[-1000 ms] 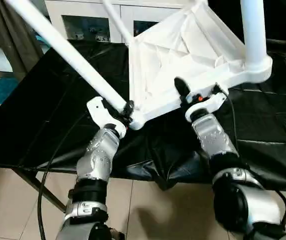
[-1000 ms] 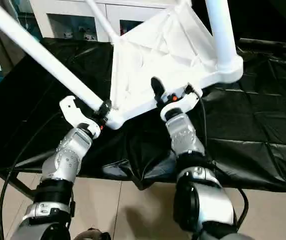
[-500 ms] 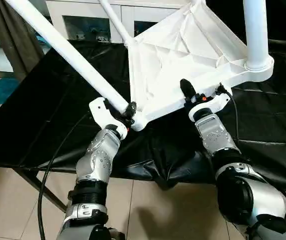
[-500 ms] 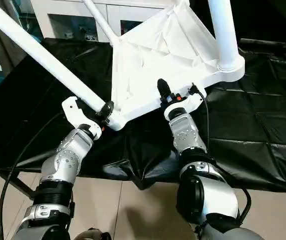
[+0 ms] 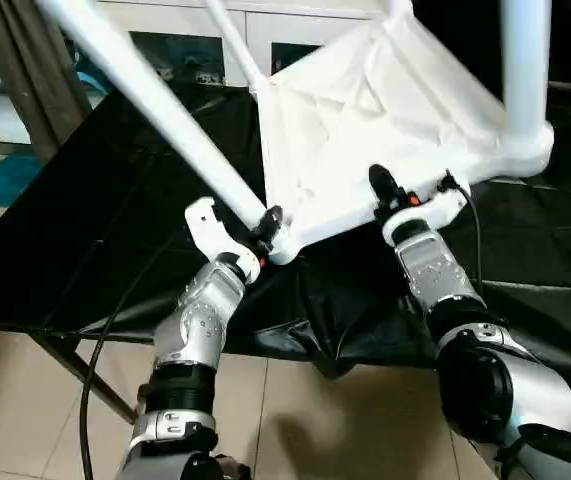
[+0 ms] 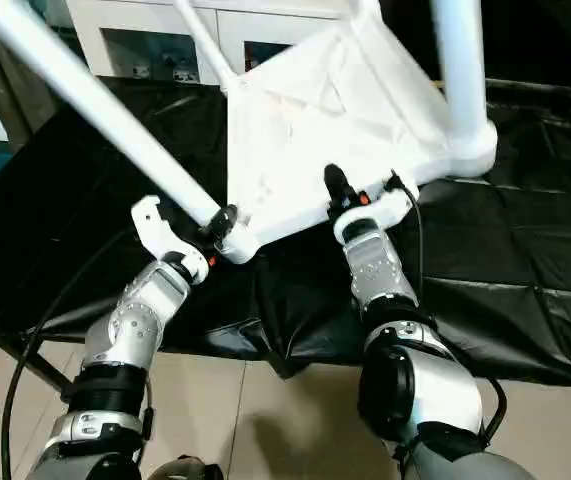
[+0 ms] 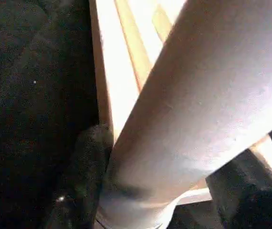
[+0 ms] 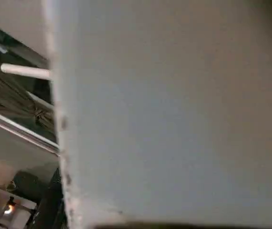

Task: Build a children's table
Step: Flip table

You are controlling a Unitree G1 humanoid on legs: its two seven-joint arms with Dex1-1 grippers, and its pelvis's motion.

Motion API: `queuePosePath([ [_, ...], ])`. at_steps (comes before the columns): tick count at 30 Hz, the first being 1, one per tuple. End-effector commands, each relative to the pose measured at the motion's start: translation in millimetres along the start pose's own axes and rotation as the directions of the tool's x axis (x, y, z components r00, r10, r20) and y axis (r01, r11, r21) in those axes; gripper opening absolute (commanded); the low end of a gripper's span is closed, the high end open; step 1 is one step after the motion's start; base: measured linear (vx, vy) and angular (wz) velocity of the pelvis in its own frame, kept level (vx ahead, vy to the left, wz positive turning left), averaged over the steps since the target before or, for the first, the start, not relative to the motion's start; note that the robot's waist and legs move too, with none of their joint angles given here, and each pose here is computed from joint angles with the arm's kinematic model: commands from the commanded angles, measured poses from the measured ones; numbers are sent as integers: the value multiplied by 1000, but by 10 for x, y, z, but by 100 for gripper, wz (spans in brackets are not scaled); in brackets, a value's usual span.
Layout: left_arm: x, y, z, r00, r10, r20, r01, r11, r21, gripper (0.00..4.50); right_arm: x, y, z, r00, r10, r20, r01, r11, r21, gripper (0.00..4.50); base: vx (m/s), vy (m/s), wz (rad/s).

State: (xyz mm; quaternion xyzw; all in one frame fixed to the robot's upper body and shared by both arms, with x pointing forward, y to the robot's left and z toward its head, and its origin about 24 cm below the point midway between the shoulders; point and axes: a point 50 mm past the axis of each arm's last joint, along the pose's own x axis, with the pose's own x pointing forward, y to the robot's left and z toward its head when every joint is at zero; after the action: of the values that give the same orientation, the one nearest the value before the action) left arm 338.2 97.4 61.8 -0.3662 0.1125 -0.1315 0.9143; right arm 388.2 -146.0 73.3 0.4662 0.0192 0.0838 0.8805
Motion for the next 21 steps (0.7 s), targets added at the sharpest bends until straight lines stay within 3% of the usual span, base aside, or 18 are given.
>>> queuePosePath([
  [1,-36,68,66,1000,13,15,-13,1000,-9,355,40,72,386,991,28,131,-14,995,-102,200,0,0,0],
  [2,-76,125,124,1000,14,18,-14,1000,-3,369,22,50,524,984,19,176,2,992,-122,200,0,0,0],
  [7,-169,258,234,999,31,37,-32,999,40,402,-16,7,724,976,6,217,35,982,-186,200,0,0,0],
  [9,-248,363,304,996,62,59,-65,997,42,417,-53,-10,882,965,3,264,53,977,-206,200,0,0,0],
  [16,-356,441,316,997,73,38,-77,991,111,450,-115,-23,1088,954,9,300,77,959,-272,200,0,0,0],
  [18,-377,416,307,999,48,19,-51,981,187,450,-132,-26,1124,959,12,282,83,943,-323,200,0,0,0],
  [19,-387,362,304,1000,7,0,-6,957,290,450,-150,-22,1162,966,16,257,88,918,-387,200,0,0,0],
  [21,-384,271,328,999,-45,-8,45,913,404,450,-171,-8,1211,972,21,236,89,889,-449,199,0,0,0],
])
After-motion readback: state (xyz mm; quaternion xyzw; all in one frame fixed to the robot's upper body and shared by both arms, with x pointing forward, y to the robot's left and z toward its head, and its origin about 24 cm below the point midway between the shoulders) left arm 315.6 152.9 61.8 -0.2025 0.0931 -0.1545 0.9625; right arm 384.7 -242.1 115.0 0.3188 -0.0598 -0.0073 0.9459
